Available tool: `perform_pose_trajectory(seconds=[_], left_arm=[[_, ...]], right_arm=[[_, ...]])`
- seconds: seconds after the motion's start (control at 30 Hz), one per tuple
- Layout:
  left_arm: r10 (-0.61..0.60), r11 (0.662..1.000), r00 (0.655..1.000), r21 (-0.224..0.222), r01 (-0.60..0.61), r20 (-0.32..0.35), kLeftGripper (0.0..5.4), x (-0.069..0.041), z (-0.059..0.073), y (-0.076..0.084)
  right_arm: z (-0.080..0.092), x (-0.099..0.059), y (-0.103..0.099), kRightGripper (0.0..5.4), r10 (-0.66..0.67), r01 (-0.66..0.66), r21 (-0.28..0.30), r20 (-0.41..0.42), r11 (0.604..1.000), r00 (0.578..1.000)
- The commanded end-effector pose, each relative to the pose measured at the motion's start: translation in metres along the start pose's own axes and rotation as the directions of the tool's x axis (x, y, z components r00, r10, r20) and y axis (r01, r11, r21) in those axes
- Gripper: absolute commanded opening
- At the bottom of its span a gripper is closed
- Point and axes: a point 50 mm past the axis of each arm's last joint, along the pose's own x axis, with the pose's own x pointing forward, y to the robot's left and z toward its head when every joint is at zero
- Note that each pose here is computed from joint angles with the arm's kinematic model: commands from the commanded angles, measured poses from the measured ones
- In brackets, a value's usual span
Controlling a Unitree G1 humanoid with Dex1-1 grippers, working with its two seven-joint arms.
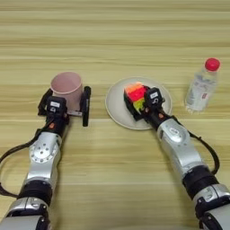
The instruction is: Move the objects on the table
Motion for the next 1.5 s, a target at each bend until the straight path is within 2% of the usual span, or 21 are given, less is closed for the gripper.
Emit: perform_pose_trajectory(seconds=[0.03,0.3,0.5,0.9,1.23,1.3,1.5], left_arm=[[0.011,1.000,1.000,-0.006,-0.011,-0.015,5.40,-0.002,-0.002,0.002],[0.005,1.000,1.000,-0.007,-0.005,-0.013,5.40,-0.001,-0.001,0.001],[0.005,1.000,1.000,-0.008,-0.005,-0.012,5.40,-0.001,-0.001,0.000],[0.002,1.000,1.000,-0.011,-0.003,-0.008,5.40,-0.001,0.000,-0.003],[0.013,1.000,1.000,-0.015,-0.013,-0.001,5.40,-0.004,0.001,-0.003],[0.017,1.000,1.000,-0.016,-0.017,0.000,5.40,-0.004,0.001,-0.003],[0.021,1.000,1.000,-0.017,-0.021,0.001,5.40,-0.006,0.001,-0.004]], right_arm=[[0.009,0.000,0.002,4.50,0.002,-0.001,-0.015,0.027,1.000,1.000],[0.010,-0.003,0.001,5.35,-0.009,0.010,-0.028,0.015,1.000,1.000],[0.009,-0.005,0.000,5.35,-0.015,0.015,-0.032,0.002,0.999,1.000],[-0.006,-0.013,-0.010,5.35,-0.076,0.073,-0.024,-0.138,0.997,0.988],[-0.008,-0.015,0.000,5.35,0.033,-0.013,0.095,-0.215,0.995,0.976],[-0.011,-0.018,0.005,5.35,0.085,-0.054,0.130,-0.247,0.990,0.965],[-0.020,-0.025,0.014,5.35,0.173,-0.114,0.188,-0.337,0.976,0.925]])
